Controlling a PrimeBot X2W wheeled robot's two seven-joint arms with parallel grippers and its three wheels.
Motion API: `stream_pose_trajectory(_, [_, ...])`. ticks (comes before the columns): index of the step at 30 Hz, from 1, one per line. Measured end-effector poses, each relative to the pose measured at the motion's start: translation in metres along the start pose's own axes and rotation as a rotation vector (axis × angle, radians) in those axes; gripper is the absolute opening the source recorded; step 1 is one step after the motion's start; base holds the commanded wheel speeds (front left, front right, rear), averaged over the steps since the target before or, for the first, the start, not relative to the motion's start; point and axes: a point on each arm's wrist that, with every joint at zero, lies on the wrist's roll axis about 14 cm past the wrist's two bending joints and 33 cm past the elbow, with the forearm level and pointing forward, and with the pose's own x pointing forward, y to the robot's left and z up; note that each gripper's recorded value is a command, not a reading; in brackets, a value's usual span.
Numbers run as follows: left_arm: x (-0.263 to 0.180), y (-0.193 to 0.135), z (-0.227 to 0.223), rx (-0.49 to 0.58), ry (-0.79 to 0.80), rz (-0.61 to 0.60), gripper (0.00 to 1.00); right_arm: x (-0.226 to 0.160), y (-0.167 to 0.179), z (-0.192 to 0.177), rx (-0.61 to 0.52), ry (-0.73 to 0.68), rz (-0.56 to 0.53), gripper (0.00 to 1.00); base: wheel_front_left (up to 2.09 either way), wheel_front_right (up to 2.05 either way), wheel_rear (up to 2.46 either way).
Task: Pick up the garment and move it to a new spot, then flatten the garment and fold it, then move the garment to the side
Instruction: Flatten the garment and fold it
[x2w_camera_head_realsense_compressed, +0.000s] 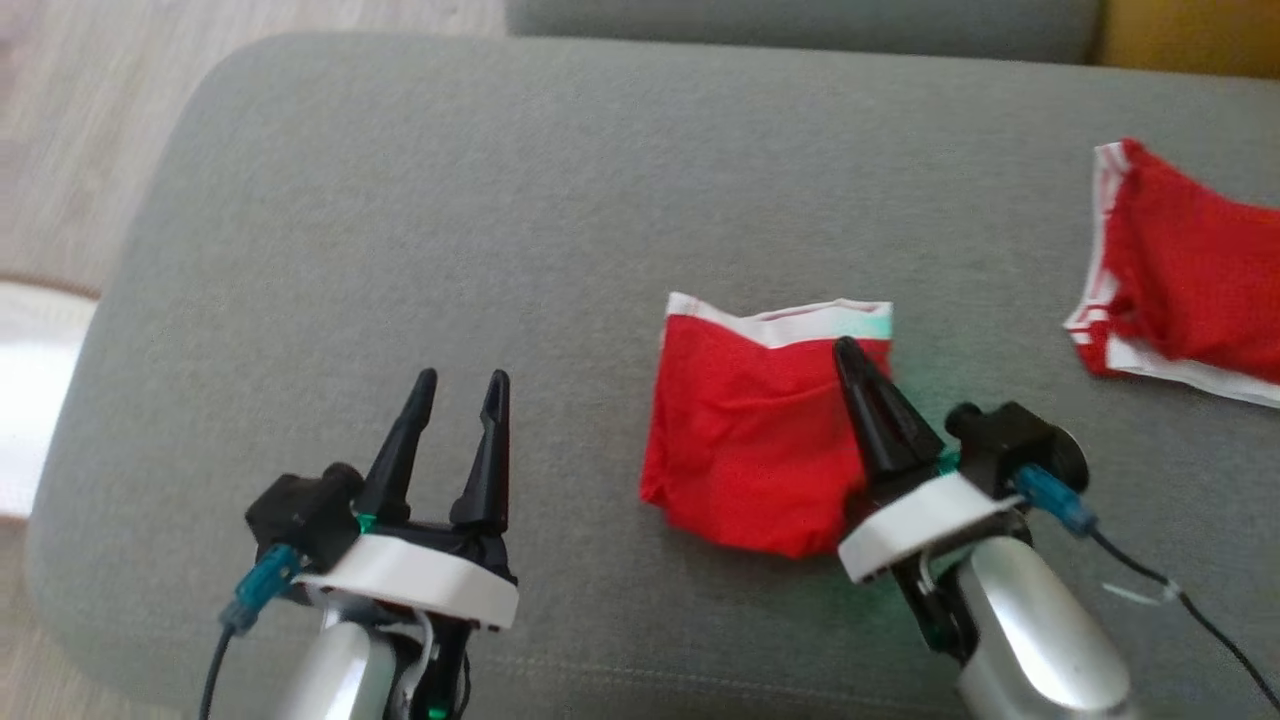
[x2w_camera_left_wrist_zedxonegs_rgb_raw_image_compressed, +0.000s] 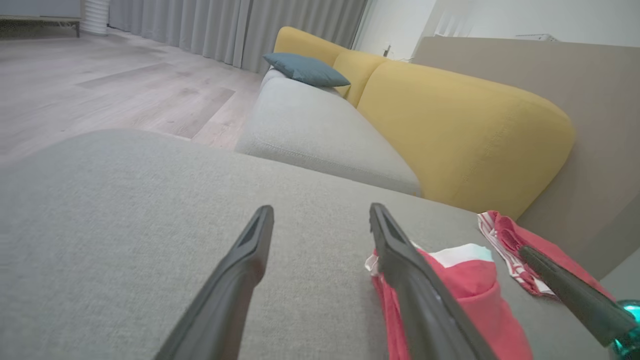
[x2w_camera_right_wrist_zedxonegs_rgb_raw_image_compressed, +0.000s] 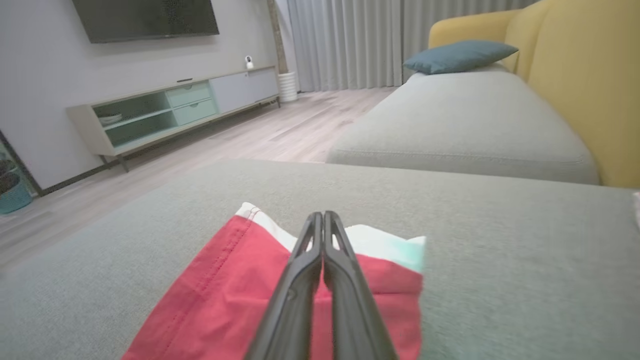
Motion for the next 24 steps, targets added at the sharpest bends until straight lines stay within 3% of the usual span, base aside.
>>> stream_pose_trajectory(10, [0.003,0.027,0.001,0.022,0.004,0.08,1.0,0.032,0.001,-0.07,0.044,0.222,0.037,0.0,0.0,0.0,0.0])
stream_pose_trajectory(17, [0.001,0.035,-0.005,0.026,0.025,0.106,1.0,0.04,-0.001,-0.091,0.059,0.299,0.038,0.0,0.0,0.0,0.0])
stream_pose_trajectory(24, [0.005,0.026,-0.004,0.022,0.02,0.082,1.0,0.038,-0.002,-0.09,0.095,0.318,0.031,0.0,0.0,0.0,0.0])
